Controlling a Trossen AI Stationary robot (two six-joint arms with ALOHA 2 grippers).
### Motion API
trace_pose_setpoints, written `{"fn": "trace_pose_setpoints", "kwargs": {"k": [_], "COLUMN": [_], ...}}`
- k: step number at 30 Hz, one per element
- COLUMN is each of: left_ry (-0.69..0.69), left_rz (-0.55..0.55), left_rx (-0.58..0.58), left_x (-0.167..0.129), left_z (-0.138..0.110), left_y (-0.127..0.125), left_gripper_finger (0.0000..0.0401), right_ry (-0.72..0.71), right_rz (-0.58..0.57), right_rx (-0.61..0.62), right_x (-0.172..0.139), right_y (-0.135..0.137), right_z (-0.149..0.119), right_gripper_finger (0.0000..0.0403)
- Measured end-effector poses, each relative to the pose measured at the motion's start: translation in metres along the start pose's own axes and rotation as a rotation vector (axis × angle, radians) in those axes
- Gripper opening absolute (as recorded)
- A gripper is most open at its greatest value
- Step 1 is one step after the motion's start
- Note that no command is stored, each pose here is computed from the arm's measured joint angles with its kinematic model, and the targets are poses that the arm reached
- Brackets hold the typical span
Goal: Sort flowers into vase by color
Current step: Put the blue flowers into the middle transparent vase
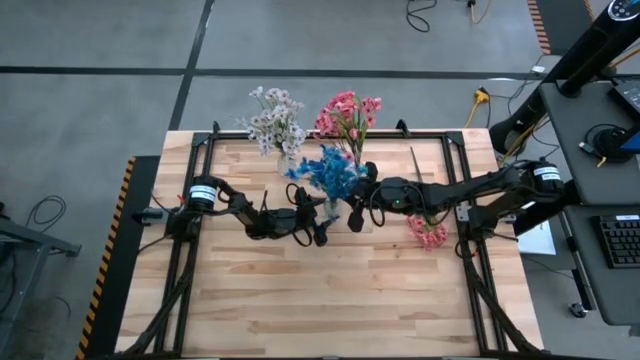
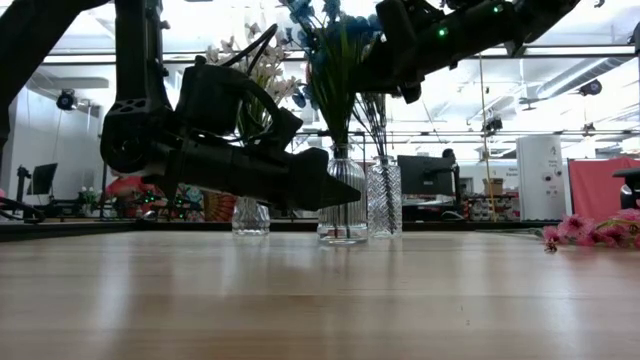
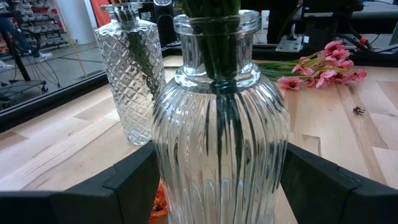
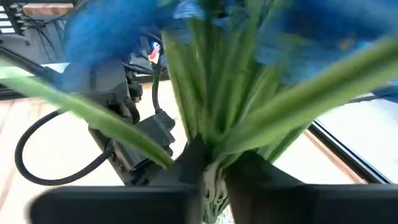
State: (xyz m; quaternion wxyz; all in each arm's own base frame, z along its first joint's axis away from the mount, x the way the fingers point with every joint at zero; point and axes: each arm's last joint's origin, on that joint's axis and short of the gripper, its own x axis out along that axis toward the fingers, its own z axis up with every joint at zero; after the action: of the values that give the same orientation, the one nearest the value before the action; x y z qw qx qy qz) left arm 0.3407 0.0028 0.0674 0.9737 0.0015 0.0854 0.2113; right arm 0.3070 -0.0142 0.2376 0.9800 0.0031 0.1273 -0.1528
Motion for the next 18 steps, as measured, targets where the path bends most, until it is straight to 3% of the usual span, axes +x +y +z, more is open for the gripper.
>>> {"fn": "trace_pose_setpoints", "kwargs": {"k": [2, 18], "left_ry": [0.0, 0.001], "left_rz": [0.0, -0.014], "left_rx": [-0.001, -0.001], "left_x": [0.0, 0.0], "left_z": [0.0, -0.0001], "left_y": [0.0, -0.0002], "left_gripper_finger": [0.0272, 0.0272], "right_ry": [0.0, 0.009], "right_rz": [0.001, 0.003], "right_rx": [0.002, 0.015], "right_x": [0.0, 0.0049], "right_y": [-0.0001, 0.0012], "right_z": [0.0, -0.0043], "right_gripper_finger": [0.0022, 0.0018]}}
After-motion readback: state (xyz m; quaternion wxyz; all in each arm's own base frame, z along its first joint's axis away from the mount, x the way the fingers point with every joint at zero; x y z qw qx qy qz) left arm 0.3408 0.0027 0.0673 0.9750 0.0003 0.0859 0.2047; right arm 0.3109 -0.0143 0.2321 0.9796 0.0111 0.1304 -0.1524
